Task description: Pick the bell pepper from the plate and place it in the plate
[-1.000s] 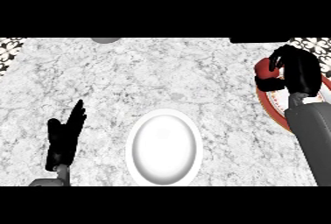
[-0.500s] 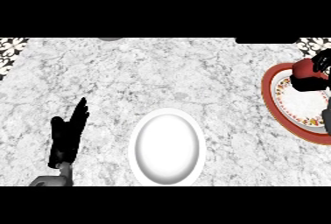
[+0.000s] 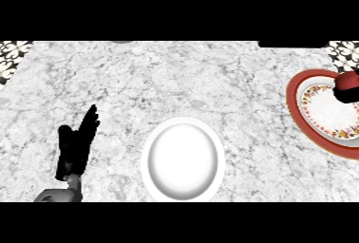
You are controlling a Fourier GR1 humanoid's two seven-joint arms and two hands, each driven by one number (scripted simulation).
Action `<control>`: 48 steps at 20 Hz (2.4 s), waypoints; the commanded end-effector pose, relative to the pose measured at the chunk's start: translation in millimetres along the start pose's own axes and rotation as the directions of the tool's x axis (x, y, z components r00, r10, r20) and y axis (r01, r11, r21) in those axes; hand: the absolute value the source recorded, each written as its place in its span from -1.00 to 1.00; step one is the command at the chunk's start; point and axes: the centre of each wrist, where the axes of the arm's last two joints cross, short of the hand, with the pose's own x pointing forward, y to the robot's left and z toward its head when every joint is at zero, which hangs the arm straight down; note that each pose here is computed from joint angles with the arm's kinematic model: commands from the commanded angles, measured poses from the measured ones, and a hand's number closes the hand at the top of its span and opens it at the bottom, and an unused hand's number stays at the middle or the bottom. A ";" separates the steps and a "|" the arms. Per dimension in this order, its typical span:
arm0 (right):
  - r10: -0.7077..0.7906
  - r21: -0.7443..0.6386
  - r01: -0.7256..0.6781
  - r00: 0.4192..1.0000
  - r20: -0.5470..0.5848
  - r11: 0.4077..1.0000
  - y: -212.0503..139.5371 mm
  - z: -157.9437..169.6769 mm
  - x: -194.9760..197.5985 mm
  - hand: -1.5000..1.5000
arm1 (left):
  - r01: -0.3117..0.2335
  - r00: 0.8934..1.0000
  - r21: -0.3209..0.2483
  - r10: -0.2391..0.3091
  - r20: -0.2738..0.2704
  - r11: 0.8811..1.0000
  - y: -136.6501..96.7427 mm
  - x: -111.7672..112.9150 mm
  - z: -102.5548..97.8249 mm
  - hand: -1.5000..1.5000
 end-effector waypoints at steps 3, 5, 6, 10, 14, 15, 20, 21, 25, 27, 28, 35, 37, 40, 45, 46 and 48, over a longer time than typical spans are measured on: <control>0.003 0.198 0.007 0.999 -0.052 0.980 21.4 -2.0 -40.2 1.00 | 0.023 1.000 -0.008 -0.023 -0.001 1.000 -6.0 5.3 2.3 0.00; -0.034 0.242 0.050 0.997 -0.070 0.969 27.5 1.9 -58.0 1.00 | 0.010 1.000 -0.016 -0.010 0.001 1.000 -11.7 5.2 -2.8 0.00; -0.036 0.322 0.064 0.995 -0.092 0.945 29.1 2.1 -59.4 1.00 | -0.009 1.000 -0.028 0.009 -0.001 1.000 -3.0 3.7 5.4 0.00; 0.035 0.412 0.016 0.993 -0.116 0.911 23.1 -1.5 -79.1 -1.00 | 0.008 1.000 -0.023 -0.008 0.023 1.000 -12.6 21.9 -11.1 0.00; -0.055 0.433 0.046 0.998 0.010 0.900 14.2 -8.1 -75.3 -1.00 | 0.003 1.000 -0.028 -0.003 0.005 1.000 -0.8 17.3 -2.3 0.00; -0.124 0.416 0.098 0.992 0.037 0.904 19.6 -2.5 -78.7 -1.00 | 0.006 1.000 -0.020 -0.006 0.001 1.000 -6.4 10.8 0.4 0.00; -0.494 0.259 0.458 0.865 0.092 0.850 -2.7 -17.5 -68.9 -1.00 | -0.004 1.000 0.003 0.004 -0.016 1.000 9.4 11.7 -1.1 0.00; -0.573 0.210 0.547 0.814 0.095 0.811 -6.4 -13.7 -83.5 -1.00 | 0.003 1.000 0.014 -0.003 -0.003 1.000 -1.1 4.7 3.4 0.00; -0.713 0.170 0.696 0.699 0.060 0.697 -12.0 -8.6 -105.7 -1.00 | -0.001 1.000 0.021 0.001 0.002 1.000 8.1 3.8 -1.7 0.00; -0.755 0.194 0.737 0.655 0.032 0.648 -18.6 -6.4 -119.3 -1.00 | 0.006 1.000 0.028 -0.006 0.004 1.000 4.7 9.9 1.5 0.00; -0.751 0.194 0.735 0.660 0.018 0.650 -7.9 6.3 -136.3 -1.00 | 0.001 1.000 0.005 -0.001 0.009 1.000 4.1 7.2 -7.5 0.00; -0.792 0.248 0.760 0.608 0.056 0.601 -11.6 8.9 -144.9 -1.00 | 0.005 1.000 -0.009 -0.005 -0.005 1.000 -0.8 -15.9 -2.1 0.00; -0.787 0.259 0.750 0.612 0.074 0.608 6.3 25.4 -157.8 -1.00 | 0.009 1.000 0.000 -0.009 0.014 1.000 7.9 20.7 -8.6 0.00; -0.788 0.275 0.745 0.610 0.085 0.607 -6.0 22.2 -162.4 -1.00 | -0.006 1.000 -0.013 0.006 -0.003 1.000 1.8 -2.0 -4.7 0.00; -0.763 0.239 0.731 0.642 0.076 0.639 32.2 38.9 -156.7 -1.00 | 0.007 1.000 -0.019 -0.007 0.002 1.000 -13.4 9.0 -2.7 0.00; -0.729 0.220 0.704 0.682 0.054 0.675 23.1 27.3 -146.9 -1.00 | 0.006 1.000 0.004 -0.006 0.015 1.000 -3.0 17.7 -3.0 0.00; -0.715 0.211 0.694 0.698 0.035 0.688 9.9 28.1 -160.6 -1.00 | 0.005 1.000 -0.007 -0.005 0.021 1.000 6.0 1.5 -2.2 0.00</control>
